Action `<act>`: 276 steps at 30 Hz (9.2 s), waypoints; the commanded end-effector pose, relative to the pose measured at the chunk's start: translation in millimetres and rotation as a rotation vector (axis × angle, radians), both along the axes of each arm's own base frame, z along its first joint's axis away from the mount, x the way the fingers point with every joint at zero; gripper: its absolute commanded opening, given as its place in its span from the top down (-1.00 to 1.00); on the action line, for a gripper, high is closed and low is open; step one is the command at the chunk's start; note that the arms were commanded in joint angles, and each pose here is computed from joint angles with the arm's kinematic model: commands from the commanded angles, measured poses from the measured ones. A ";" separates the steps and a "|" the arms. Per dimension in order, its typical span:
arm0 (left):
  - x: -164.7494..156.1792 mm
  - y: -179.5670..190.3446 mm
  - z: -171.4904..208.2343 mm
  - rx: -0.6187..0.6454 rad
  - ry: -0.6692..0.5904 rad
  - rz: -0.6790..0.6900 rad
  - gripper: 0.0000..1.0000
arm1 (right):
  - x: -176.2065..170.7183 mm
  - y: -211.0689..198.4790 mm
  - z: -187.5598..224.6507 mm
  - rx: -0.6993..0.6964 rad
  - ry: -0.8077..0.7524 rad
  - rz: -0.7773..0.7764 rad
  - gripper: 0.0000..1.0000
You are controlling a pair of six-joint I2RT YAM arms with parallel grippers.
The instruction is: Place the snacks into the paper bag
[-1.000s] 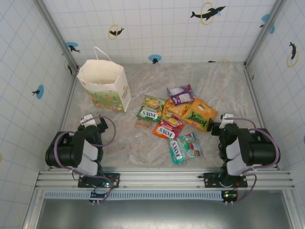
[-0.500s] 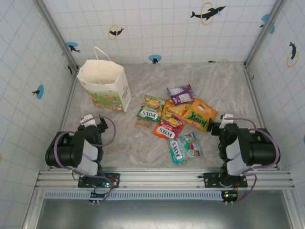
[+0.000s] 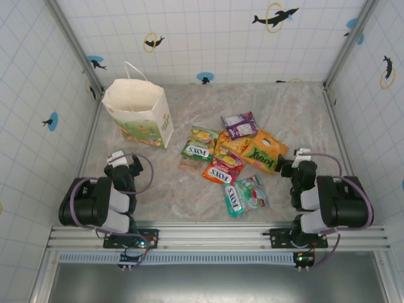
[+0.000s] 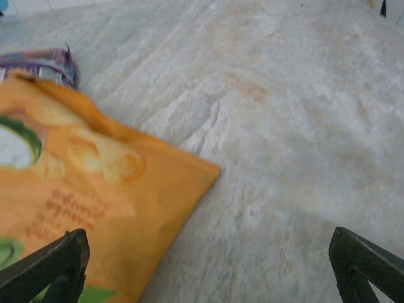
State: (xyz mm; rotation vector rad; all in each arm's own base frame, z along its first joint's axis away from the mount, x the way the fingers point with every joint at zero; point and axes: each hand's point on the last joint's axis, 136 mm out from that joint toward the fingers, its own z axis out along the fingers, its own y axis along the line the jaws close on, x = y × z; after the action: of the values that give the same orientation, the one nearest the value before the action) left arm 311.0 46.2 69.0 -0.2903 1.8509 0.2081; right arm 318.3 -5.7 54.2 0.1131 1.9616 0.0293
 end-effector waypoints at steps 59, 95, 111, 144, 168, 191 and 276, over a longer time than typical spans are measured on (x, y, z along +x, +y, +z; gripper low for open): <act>109.8 -171.7 220.5 -0.164 0.659 -0.700 -0.39 | -7.2 250.5 111.0 0.104 0.305 0.757 -1.00; 31.8 -185.2 194.4 0.101 0.732 -0.973 1.00 | -25.0 288.8 121.0 0.171 0.278 0.903 -1.00; -56.3 -195.3 204.4 0.273 0.642 -1.236 1.00 | -35.9 384.6 144.6 0.179 0.166 1.184 -1.00; -44.8 -180.6 236.1 0.236 0.510 -0.974 -0.18 | -70.8 480.4 106.0 0.185 0.145 1.539 -0.99; -46.2 -100.0 316.7 -0.356 0.243 -0.180 -0.15 | -59.4 483.7 102.1 0.167 0.132 1.469 -0.98; -53.4 -50.8 305.2 -0.230 0.305 0.119 -0.15 | -64.5 486.9 96.9 0.168 0.165 1.479 -0.98; -51.1 -85.0 310.5 -0.214 0.104 -0.304 -0.42 | -51.7 335.3 118.1 0.081 0.394 0.904 -0.76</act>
State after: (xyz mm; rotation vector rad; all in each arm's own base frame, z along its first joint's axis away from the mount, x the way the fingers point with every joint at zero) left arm 269.8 -34.2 383.0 -0.1654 1.9722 -0.1445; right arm 268.9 365.5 187.7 -0.7940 2.1153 0.8537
